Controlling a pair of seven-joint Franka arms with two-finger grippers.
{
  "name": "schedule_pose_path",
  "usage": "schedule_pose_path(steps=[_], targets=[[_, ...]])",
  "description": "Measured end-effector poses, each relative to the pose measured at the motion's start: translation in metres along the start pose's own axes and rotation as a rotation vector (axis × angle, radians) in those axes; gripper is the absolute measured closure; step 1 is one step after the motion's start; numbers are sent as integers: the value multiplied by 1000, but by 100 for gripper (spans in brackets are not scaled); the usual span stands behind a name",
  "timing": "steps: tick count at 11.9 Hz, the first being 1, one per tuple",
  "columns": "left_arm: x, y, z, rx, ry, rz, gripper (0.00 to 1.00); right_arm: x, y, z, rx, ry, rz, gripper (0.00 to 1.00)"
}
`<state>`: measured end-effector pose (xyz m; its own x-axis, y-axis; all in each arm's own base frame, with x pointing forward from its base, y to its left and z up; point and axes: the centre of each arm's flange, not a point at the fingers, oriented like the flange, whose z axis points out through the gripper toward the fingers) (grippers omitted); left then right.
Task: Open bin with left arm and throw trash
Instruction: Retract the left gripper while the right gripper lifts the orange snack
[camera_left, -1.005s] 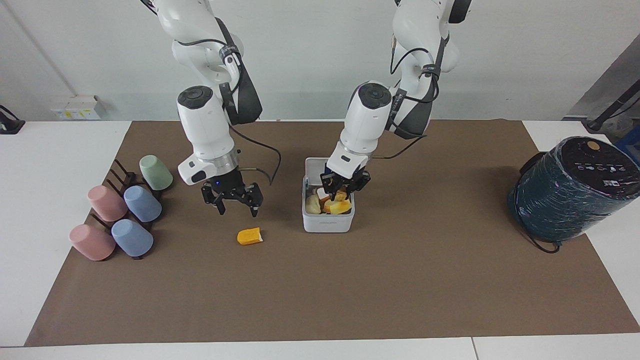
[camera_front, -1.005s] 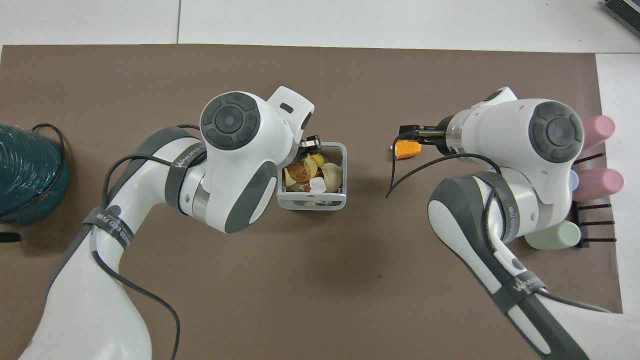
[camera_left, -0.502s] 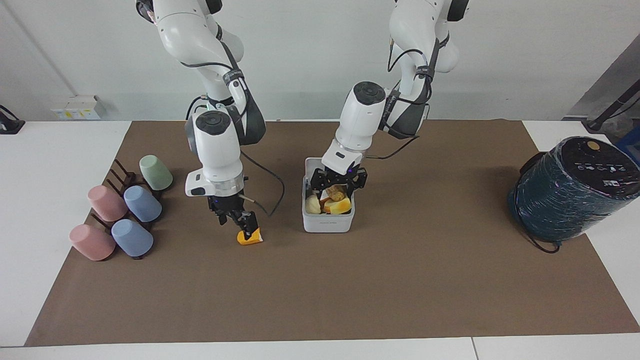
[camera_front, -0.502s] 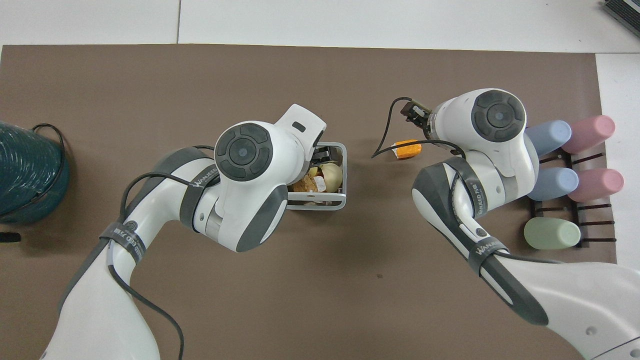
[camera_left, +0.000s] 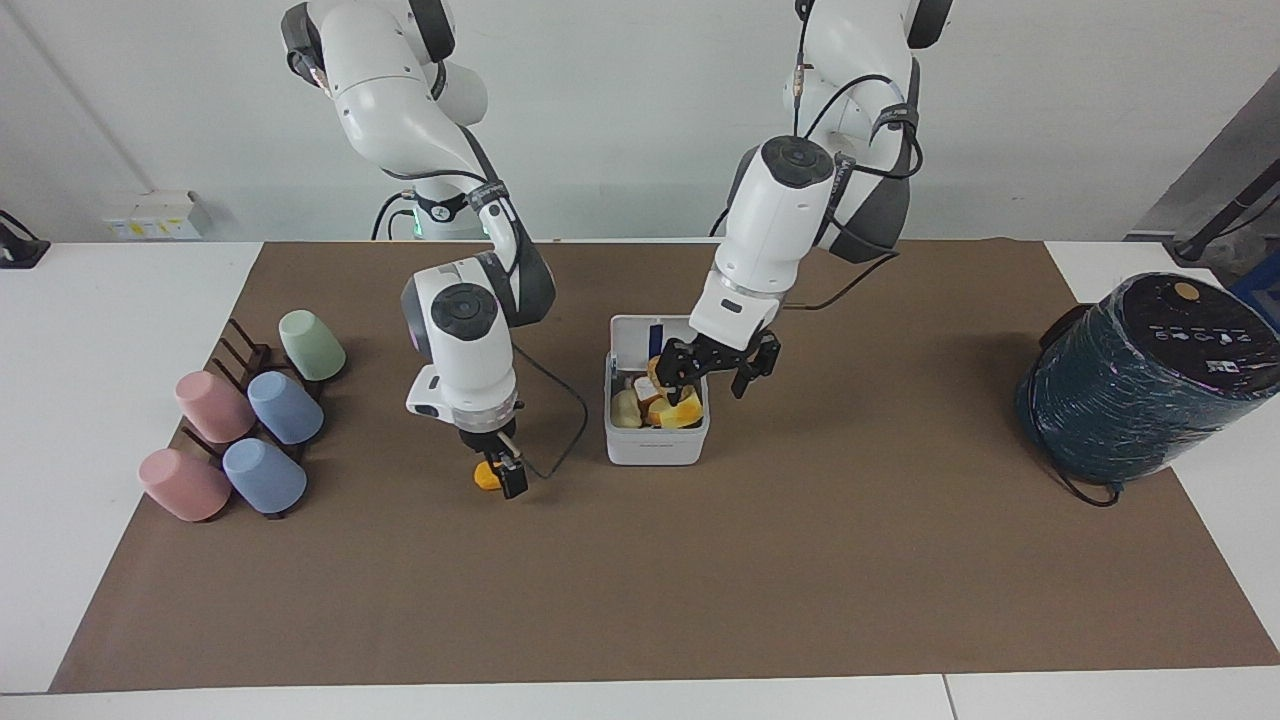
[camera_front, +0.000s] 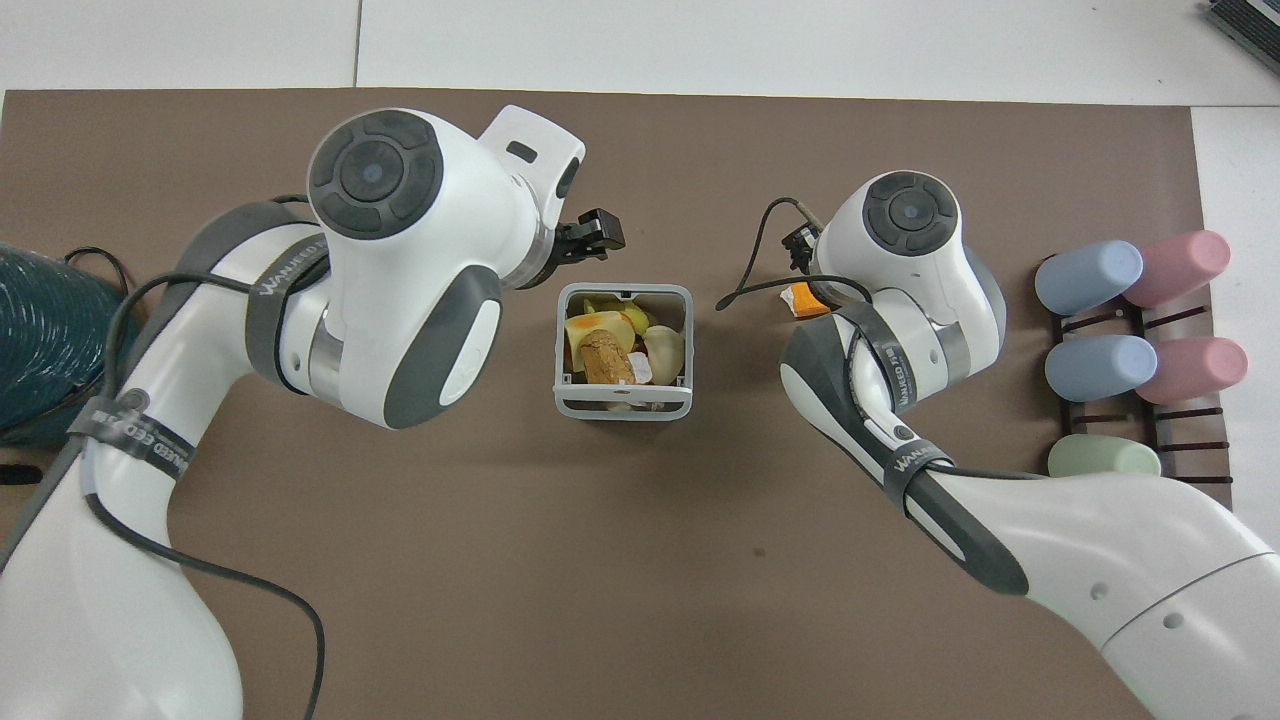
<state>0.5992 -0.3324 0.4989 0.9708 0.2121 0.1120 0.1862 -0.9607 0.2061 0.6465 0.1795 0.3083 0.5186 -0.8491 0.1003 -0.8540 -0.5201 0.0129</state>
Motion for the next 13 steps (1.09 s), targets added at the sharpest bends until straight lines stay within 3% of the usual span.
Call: schedule_pose_path(steps=[3, 5, 7, 9, 13], targets=[[27, -37, -27, 61, -57, 52, 0, 0, 2, 4, -17, -4, 54, 0], [45, -70, -49, 117, -99, 115, 0, -2, -1, 5, 4, -5, 62, 8], [63, -106, -62, 153, -128, 183, 0, -1, -4, 2, 32, -2, 62, 37], [77, -143, -80, 180, -142, 260, 0, 1, -6, -6, 54, 4, 65, 59], [75, -182, -141, 183, -123, 360, 0, -5, -4, -92, 139, 42, 43, 60]])
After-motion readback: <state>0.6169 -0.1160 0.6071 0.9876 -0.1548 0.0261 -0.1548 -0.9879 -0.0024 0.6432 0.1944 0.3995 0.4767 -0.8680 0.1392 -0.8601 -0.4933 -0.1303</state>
